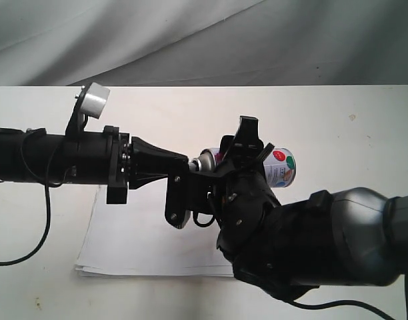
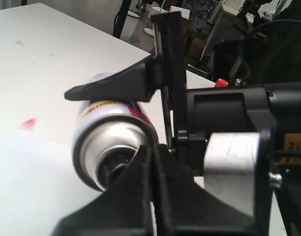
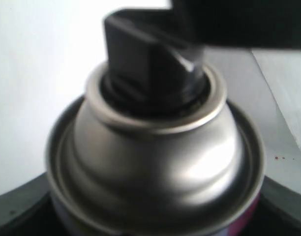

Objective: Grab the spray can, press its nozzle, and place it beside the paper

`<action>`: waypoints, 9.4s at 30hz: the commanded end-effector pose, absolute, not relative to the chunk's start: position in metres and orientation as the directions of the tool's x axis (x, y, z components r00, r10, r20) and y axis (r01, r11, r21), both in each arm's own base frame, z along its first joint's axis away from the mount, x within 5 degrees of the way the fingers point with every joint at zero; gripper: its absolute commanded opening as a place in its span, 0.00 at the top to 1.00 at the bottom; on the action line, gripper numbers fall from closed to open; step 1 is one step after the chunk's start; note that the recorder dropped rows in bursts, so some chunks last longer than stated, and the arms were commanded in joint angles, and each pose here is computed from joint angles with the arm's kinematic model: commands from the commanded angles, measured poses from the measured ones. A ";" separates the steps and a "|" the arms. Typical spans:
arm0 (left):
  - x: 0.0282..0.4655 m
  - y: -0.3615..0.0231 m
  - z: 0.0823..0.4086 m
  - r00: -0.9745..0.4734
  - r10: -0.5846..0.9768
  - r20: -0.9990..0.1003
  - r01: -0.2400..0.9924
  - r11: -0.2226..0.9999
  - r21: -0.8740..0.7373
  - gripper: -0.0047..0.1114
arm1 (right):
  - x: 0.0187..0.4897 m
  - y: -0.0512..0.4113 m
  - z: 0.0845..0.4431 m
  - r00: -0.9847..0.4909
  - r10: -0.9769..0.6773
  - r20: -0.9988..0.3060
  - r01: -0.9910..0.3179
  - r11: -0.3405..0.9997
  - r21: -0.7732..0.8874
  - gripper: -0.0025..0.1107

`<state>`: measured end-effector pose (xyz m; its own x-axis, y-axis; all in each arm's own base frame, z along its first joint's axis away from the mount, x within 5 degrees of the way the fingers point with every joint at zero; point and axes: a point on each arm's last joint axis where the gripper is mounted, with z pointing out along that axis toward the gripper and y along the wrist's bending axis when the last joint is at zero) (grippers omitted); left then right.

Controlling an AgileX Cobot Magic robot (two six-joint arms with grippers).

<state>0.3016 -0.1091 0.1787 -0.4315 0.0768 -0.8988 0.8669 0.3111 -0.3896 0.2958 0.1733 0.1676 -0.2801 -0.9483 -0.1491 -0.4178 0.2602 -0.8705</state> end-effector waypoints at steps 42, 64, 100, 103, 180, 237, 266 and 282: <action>0.315 -0.097 0.166 -0.439 0.117 -0.891 0.870 0.304 -0.388 0.96 | 0.299 0.174 0.176 -0.269 -0.952 -0.145 -0.374 0.242 -0.895 0.98; 0.314 -0.130 0.162 -0.448 0.132 -0.884 0.861 0.331 -0.387 0.96 | 0.291 0.188 0.174 -0.209 -0.965 -0.156 -0.413 0.232 -0.880 0.98; 0.324 -0.110 0.171 -0.427 0.195 -0.883 0.855 0.405 -0.324 0.96 | 0.291 0.188 0.174 -0.209 -0.966 -0.154 -0.414 0.230 -0.881 0.98; 0.321 -0.091 0.187 -0.424 0.195 -0.885 0.854 0.411 -0.319 0.96 | 0.291 0.188 0.174 -0.209 -0.966 -0.154 -0.414 0.230 -0.881 0.98; 0.137 -0.079 0.247 -0.445 0.100 -0.890 0.821 0.443 -0.361 0.96 | 0.312 -0.009 0.270 -0.399 -0.090 -0.912 -0.166 0.986 -0.025 0.98; 0.123 -0.082 0.249 -0.478 0.089 -0.874 0.834 0.360 -0.419 0.96 | 0.368 -0.016 0.142 -0.518 -0.075 -0.852 -0.135 0.991 -0.004 0.97; 0.123 -0.082 0.249 -0.472 0.089 -0.877 0.837 0.359 -0.414 0.96 | 0.333 -0.019 0.265 -0.302 -0.067 -0.951 -0.059 0.997 -0.051 0.22; 0.130 -0.082 0.262 -0.243 0.016 -0.970 0.902 0.372 -0.219 0.96 | 0.126 -0.025 0.406 -0.133 0.121 -0.984 0.248 0.965 0.085 0.65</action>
<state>0.1298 -0.0824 0.2588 -0.2882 0.0426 -0.9566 0.8949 0.3674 -0.2533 0.1653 -0.0260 0.4000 -0.1281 0.0153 -0.9916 0.2102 0.9776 -0.0121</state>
